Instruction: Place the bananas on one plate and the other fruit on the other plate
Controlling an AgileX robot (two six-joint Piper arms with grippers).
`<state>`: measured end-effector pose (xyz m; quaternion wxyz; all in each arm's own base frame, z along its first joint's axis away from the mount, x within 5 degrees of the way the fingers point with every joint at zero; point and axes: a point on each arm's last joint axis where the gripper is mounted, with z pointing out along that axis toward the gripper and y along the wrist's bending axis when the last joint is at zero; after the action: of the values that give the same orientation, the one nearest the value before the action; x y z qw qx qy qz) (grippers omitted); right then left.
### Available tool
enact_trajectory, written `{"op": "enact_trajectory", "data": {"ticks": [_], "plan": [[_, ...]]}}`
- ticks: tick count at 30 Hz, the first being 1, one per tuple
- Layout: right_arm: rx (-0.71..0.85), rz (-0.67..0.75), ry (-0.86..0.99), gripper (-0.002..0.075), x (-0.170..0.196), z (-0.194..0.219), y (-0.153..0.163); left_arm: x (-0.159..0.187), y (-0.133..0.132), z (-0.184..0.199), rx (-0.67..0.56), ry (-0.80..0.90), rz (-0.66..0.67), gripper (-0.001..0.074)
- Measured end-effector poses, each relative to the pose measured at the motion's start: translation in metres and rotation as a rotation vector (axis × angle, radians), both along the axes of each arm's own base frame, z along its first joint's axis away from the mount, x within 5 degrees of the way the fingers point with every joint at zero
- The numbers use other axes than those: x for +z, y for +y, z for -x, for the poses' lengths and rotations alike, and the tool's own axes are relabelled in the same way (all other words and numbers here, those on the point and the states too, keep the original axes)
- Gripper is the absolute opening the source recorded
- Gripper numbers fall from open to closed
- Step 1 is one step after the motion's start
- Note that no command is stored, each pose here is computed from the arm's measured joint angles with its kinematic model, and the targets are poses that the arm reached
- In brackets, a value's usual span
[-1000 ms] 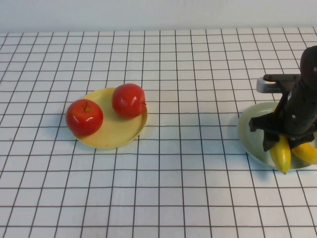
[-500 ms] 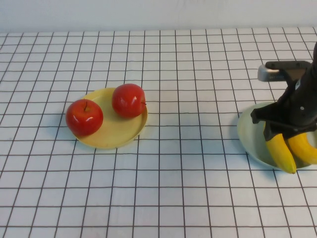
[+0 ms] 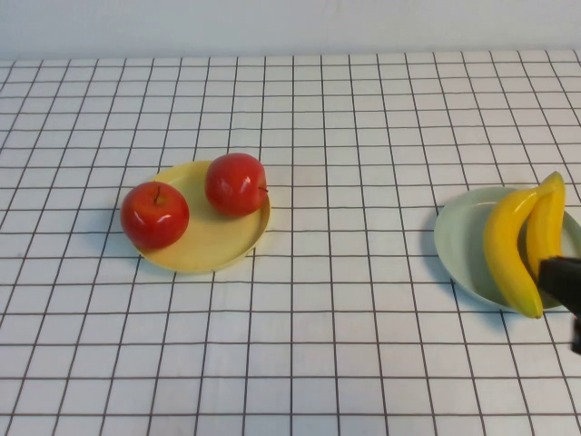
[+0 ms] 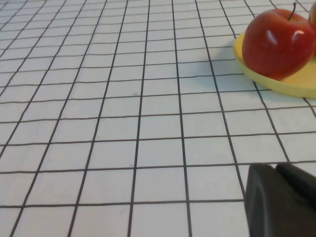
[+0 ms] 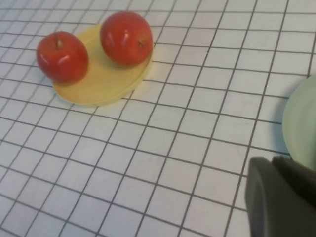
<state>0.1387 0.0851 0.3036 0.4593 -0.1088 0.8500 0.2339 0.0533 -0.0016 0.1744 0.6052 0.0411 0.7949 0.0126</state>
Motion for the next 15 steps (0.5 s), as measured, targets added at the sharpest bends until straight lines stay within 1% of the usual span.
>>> {"op": "enact_trajectory", "data": {"ticks": [5,7,9,12,15], "plan": [[0.004,-0.015,-0.183,-0.0014,-0.007,0.052,-0.031,0.0,0.0,0.0,0.0,0.0,0.0,-0.0004],[-0.002,0.017,-0.282,-0.0014,-0.011,0.067,-0.043,0.0,0.0,0.0,0.0,0.0,0.0,-0.0004],[-0.016,0.034,-0.363,-0.0014,-0.016,0.079,-0.052,0.0,0.0,0.0,0.0,0.0,0.0,-0.0004],[-0.046,0.017,-0.452,-0.0014,-0.022,0.093,-0.063,0.0,0.0,0.0,0.0,0.0,0.0,-0.0004],[-0.082,0.01,-0.491,-0.0014,-0.031,0.101,-0.071,0.0,0.0,0.0,0.0,0.0,0.0,-0.0004]]}}
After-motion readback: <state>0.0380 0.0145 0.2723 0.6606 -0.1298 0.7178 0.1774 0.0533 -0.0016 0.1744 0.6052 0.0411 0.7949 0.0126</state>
